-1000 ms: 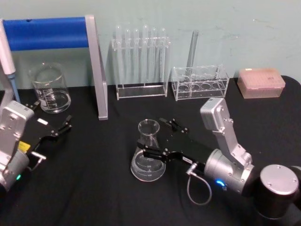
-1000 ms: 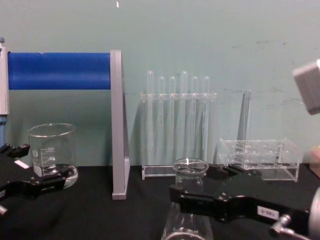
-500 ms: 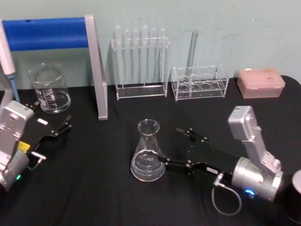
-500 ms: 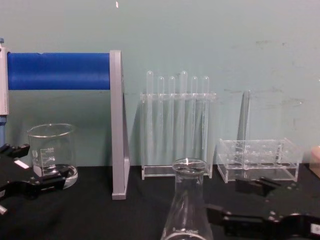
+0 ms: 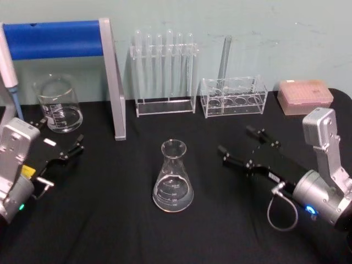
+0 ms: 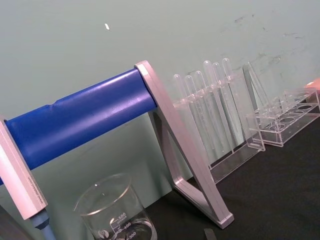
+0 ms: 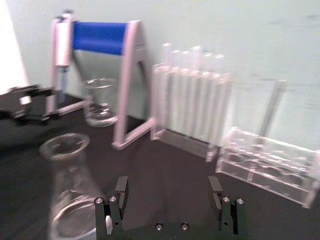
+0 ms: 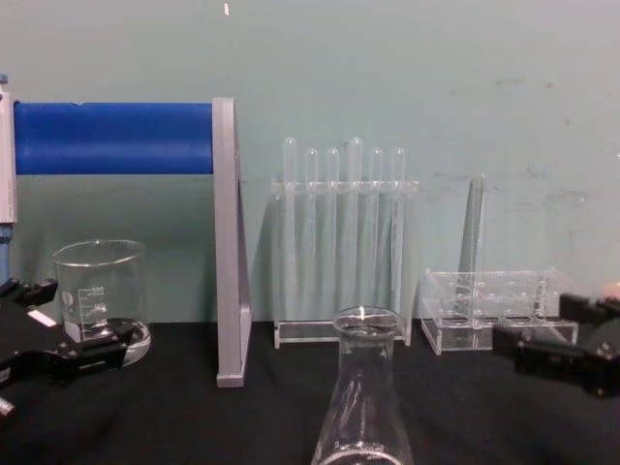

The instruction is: Grasp the erlenmeyer flask with one hand, shake it three times, then place it back.

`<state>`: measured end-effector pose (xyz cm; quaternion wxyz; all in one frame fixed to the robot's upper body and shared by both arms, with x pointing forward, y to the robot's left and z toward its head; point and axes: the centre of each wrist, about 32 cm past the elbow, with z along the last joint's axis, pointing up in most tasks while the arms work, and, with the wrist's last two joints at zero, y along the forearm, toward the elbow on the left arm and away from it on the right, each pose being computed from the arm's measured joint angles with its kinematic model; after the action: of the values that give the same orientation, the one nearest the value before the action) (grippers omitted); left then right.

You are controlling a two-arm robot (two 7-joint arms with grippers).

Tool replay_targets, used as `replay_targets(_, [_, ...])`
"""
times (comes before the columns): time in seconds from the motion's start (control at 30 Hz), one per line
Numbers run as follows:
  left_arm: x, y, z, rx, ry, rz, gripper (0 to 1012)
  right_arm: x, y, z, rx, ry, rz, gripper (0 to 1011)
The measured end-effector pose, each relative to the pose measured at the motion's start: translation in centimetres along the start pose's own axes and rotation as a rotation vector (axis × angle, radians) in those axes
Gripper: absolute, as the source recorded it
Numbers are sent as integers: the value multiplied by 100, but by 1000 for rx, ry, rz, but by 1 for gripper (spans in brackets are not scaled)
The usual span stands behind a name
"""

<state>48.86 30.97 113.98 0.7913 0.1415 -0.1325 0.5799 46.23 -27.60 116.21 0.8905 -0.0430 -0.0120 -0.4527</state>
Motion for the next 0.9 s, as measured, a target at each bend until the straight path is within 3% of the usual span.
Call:
replay_targets(0.23, [0,0,0,0,0,0,1001,-79,133,-27,40,22,-169,1000])
replay_targets(0.47, [0,0,0,0,0,0,1001,-156,279,-80,54,43,-293,1000])
replay_targets(0.63, [0,0,0,0,0,0,1001,-206,384,-137,46,10,-376,1000])
replay_targets(0.9, [0,0,0,0,0,0,1001,-232,461,-203,24,-29,-426,1000])
